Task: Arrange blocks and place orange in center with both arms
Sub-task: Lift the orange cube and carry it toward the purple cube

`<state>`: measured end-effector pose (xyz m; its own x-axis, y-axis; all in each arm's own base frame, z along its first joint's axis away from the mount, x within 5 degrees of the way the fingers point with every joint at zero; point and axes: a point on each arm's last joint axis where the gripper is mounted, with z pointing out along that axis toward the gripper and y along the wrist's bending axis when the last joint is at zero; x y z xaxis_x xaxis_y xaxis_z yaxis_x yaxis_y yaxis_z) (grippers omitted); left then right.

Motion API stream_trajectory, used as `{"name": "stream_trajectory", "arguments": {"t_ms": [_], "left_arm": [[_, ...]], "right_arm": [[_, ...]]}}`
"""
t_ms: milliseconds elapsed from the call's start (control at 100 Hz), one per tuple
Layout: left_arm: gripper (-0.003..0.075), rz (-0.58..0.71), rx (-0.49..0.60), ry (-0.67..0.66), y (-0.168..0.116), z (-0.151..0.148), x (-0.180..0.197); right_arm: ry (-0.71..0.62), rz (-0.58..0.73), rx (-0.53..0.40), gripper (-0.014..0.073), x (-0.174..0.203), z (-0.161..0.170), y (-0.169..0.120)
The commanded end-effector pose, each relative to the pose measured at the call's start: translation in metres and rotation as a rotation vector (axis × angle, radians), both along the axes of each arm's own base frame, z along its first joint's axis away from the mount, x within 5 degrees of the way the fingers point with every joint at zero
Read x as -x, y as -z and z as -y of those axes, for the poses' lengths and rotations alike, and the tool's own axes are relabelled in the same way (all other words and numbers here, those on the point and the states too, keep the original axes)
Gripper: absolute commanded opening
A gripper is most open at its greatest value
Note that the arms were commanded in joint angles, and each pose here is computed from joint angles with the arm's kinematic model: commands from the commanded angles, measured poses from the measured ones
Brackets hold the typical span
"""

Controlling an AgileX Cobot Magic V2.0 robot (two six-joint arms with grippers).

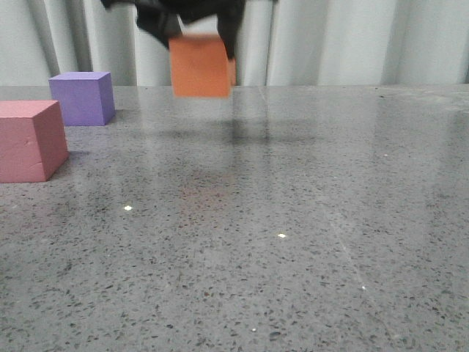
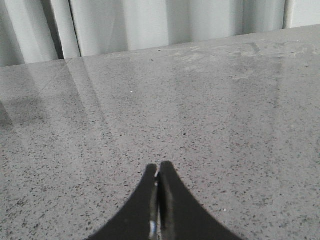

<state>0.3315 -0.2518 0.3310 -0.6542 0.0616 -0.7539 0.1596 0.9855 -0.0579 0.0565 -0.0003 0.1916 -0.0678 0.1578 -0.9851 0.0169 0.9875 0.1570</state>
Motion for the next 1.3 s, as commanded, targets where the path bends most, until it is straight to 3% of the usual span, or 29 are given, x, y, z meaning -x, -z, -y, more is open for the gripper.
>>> {"name": "stream_trajectory", "arguments": {"t_ms": [0, 250, 640, 950, 1290], "left_arm": [[0.0258, 0.160, 0.042, 0.010, -0.058, -0.020, 0.014], [0.0258, 0.194, 0.000, -0.072, -0.072, -0.068, 0.025], [0.0258, 0.141, 0.020, -0.164, -0.032, -0.127, 0.031], [0.0258, 0.129, 0.015, -0.187, -0.014, -0.144, 0.024], [0.0258, 0.123, 0.024, -0.172, -0.007, -0.142, 0.022]], "right_arm": [[0.008, 0.117, 0.007, -0.0067, 0.002, 0.000, -0.013], [0.008, 0.117, 0.007, -0.0067, 0.002, 0.000, -0.013], [0.008, 0.117, 0.007, -0.0067, 0.002, 0.000, -0.013], [0.008, 0.117, 0.007, -0.0067, 0.002, 0.000, -0.013], [0.008, 0.117, 0.007, -0.0067, 0.002, 0.000, -0.013]]}}
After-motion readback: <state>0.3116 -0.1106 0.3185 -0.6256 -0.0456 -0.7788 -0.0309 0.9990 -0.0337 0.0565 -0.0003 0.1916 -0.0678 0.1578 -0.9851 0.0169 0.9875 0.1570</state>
